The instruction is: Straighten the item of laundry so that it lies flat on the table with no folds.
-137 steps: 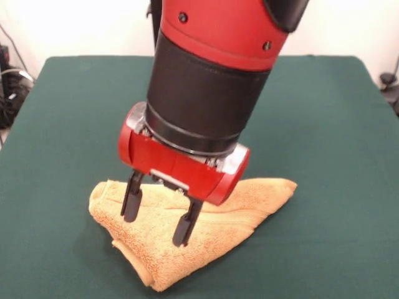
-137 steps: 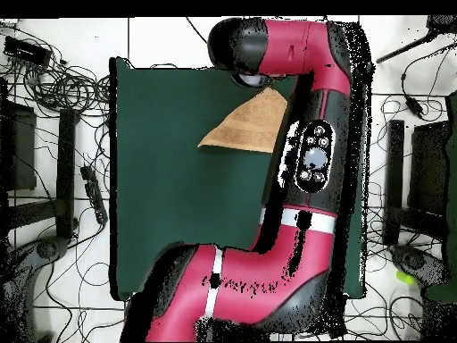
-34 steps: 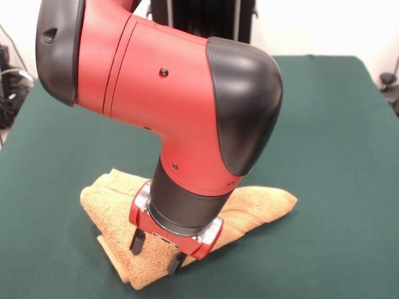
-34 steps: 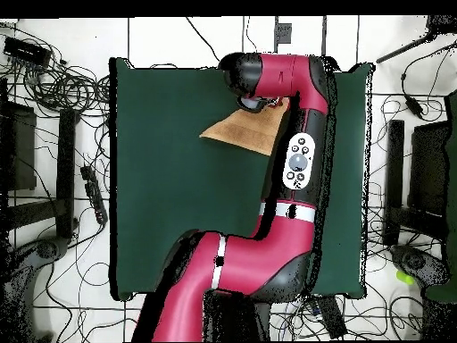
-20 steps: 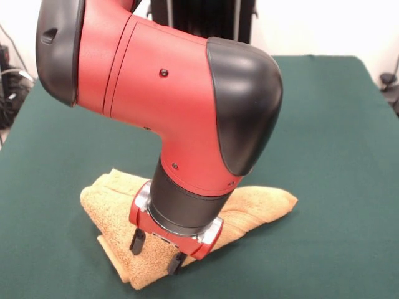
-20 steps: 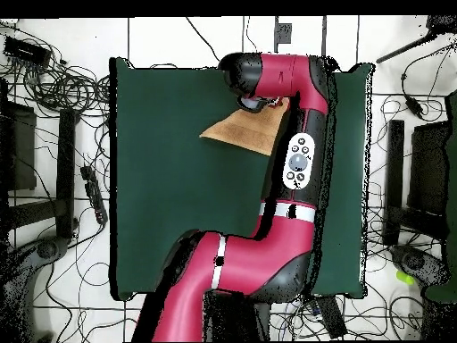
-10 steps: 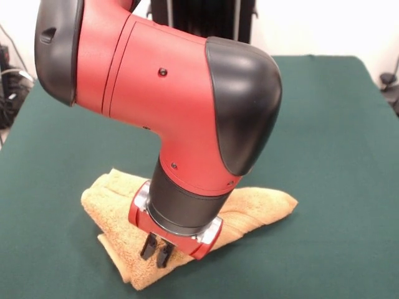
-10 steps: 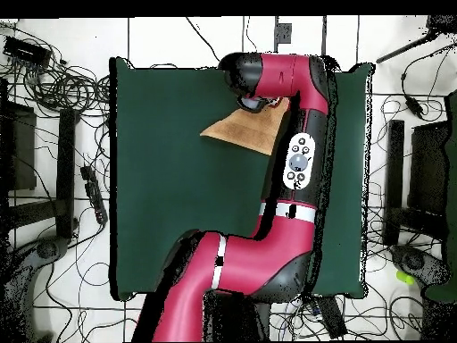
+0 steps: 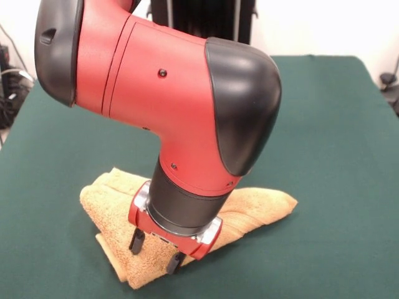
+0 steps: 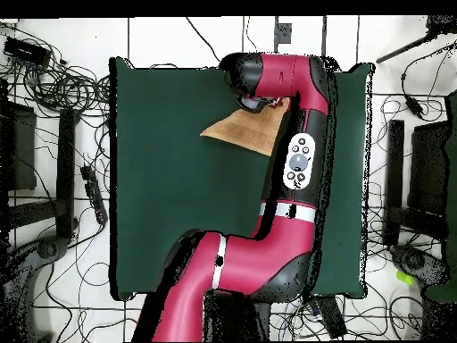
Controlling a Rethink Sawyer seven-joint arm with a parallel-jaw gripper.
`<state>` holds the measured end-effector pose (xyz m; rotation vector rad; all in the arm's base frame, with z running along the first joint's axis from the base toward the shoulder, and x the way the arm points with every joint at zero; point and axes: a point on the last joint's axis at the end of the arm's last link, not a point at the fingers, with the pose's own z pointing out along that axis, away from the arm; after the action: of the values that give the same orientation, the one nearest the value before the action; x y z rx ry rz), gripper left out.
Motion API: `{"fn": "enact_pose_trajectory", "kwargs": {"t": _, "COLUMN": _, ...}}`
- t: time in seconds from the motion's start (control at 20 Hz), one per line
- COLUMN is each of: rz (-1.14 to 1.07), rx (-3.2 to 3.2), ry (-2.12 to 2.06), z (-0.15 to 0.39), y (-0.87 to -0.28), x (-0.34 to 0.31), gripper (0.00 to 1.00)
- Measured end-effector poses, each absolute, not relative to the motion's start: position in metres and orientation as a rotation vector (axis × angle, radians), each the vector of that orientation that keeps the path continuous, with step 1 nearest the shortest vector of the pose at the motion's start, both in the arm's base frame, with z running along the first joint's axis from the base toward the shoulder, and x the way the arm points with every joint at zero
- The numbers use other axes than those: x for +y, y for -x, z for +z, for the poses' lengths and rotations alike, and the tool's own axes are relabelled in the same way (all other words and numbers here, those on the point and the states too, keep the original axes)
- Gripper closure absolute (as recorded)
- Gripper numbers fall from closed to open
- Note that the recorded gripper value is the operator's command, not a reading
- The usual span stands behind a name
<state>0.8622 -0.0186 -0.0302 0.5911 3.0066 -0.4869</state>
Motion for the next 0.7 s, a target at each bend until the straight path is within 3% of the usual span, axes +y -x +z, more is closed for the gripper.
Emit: {"fn": "enact_pose_trajectory", "kwargs": {"t": 0.7, "rz": -0.437, "rx": 3.031, "ry": -0.646, "z": -0.0234, "y": -0.8617, "x": -0.0273, "gripper": 0.00}}
